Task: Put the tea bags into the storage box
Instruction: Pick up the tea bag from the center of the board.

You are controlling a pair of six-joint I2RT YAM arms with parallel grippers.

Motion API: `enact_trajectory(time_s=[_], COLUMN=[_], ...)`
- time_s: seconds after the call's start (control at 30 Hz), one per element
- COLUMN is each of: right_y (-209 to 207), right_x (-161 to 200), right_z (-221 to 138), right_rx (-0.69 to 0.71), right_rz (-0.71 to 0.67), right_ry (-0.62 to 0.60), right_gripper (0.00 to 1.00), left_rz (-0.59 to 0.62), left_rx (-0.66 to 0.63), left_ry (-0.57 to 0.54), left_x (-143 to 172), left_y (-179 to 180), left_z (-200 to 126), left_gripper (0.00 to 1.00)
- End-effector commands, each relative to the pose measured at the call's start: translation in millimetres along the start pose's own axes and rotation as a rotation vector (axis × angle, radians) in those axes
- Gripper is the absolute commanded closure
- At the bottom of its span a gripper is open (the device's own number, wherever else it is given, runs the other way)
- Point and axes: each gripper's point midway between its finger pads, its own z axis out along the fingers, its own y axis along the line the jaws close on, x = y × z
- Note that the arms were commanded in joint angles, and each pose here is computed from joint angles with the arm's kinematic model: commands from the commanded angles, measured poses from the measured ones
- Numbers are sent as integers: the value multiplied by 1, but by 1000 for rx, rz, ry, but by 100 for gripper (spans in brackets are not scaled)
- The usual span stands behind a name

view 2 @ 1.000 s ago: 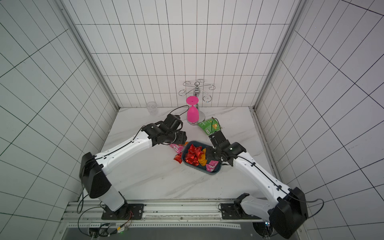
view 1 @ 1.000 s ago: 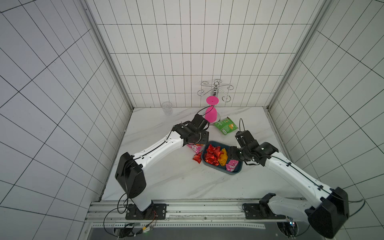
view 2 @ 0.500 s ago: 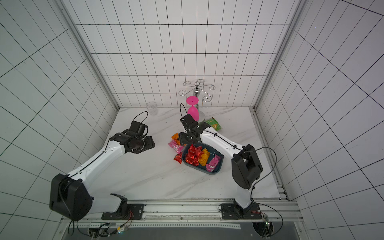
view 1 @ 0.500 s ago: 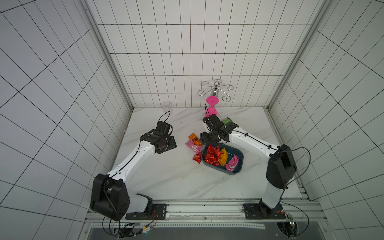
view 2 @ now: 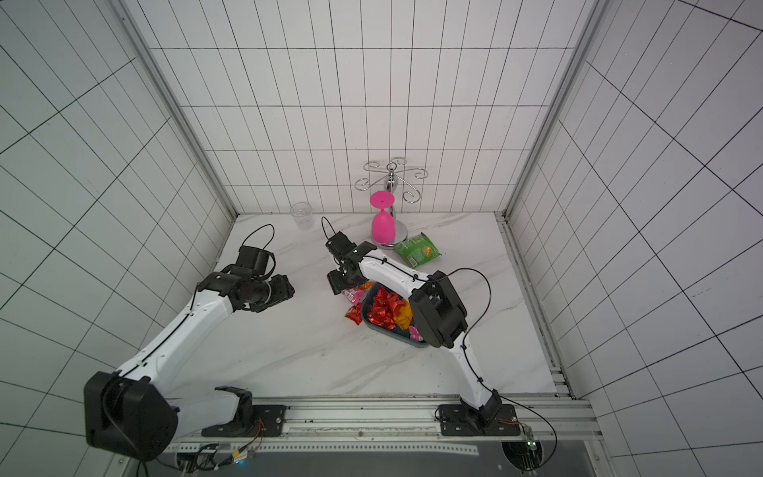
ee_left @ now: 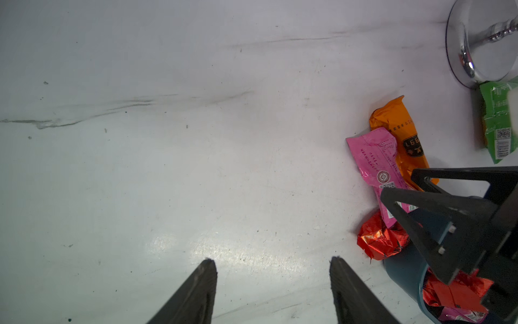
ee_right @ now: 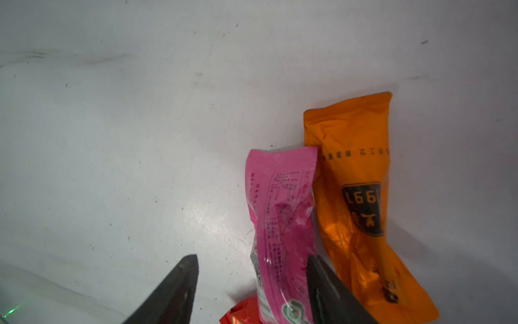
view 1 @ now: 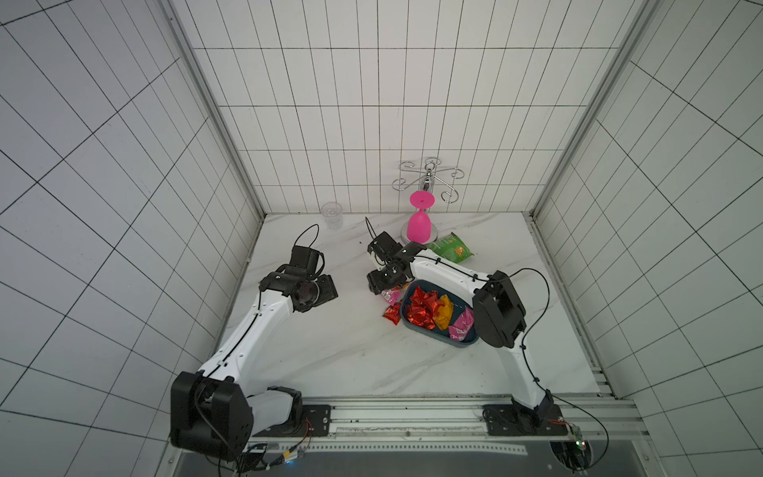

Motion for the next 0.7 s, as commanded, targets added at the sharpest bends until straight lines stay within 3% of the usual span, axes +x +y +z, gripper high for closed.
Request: enact_trajectory(time_s=[0.0,0.2,0.47,0.67], right_y=[-15,-32,-27,-2], right_x=[5,25,30,9], right_z=[0,18,23,-12], right_rx=[124,219,192,81], right_rz=[-34,-101,-118,-98], right_ry=[26,106,123,32], right_gripper=[34,36,71,80], left_rz=[12,15,4,-17], left_rx=[6,16,21,26], left_ry=[18,26,29,18], left_x=[8,12,9,10], left_y=[5,5,2,2], left_z=[0,-2,-1,-5], left_gripper=[33,33,33,33])
